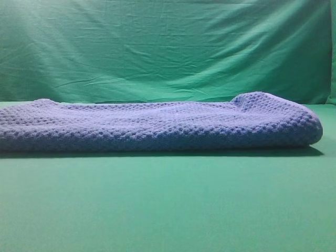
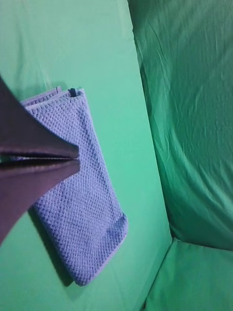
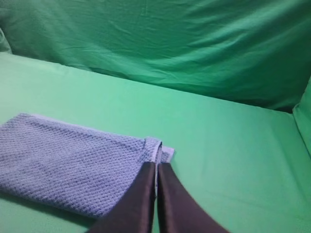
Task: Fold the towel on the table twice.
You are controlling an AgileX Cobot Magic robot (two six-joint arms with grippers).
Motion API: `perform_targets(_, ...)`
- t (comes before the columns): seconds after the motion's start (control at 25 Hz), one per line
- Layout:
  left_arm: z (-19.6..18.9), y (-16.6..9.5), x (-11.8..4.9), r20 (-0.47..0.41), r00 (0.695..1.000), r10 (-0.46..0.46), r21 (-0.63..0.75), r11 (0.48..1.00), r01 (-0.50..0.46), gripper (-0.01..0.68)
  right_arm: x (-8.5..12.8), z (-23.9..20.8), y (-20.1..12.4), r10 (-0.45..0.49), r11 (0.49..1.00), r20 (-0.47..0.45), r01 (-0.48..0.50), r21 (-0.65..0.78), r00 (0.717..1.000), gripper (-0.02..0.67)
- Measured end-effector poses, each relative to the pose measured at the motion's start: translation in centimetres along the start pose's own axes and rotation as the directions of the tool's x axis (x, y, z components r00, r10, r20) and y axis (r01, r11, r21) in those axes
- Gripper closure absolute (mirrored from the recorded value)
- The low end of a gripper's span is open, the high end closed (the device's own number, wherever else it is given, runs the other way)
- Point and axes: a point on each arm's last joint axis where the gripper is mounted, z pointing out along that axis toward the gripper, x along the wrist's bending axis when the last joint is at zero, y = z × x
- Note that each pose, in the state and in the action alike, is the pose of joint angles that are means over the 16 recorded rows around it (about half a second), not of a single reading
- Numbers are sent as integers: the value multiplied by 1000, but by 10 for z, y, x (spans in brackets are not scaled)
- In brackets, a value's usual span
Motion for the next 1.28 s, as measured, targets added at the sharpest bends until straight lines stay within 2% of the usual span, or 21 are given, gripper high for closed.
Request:
perform_targets(0.4,-19,-39,-5,15,999,-41,-72,997,42,673,4,-33,-35,22,985,-30,-27,-172,999,649)
perform_targets(0.72,-13,-53,-3,9,995,-96,-83,992,97,673,7,-46,-51,24,979,-46,-33,-201,999,649)
perform_targets(0.96,0,-64,4,-23,991,-133,-131,983,129,673,8,-31,-66,18,983,-43,-26,-181,999,649)
perform_targets(1.28,21,-93,17,-86,981,-176,-185,970,158,673,12,7,-95,9,978,-33,-16,-210,999,649)
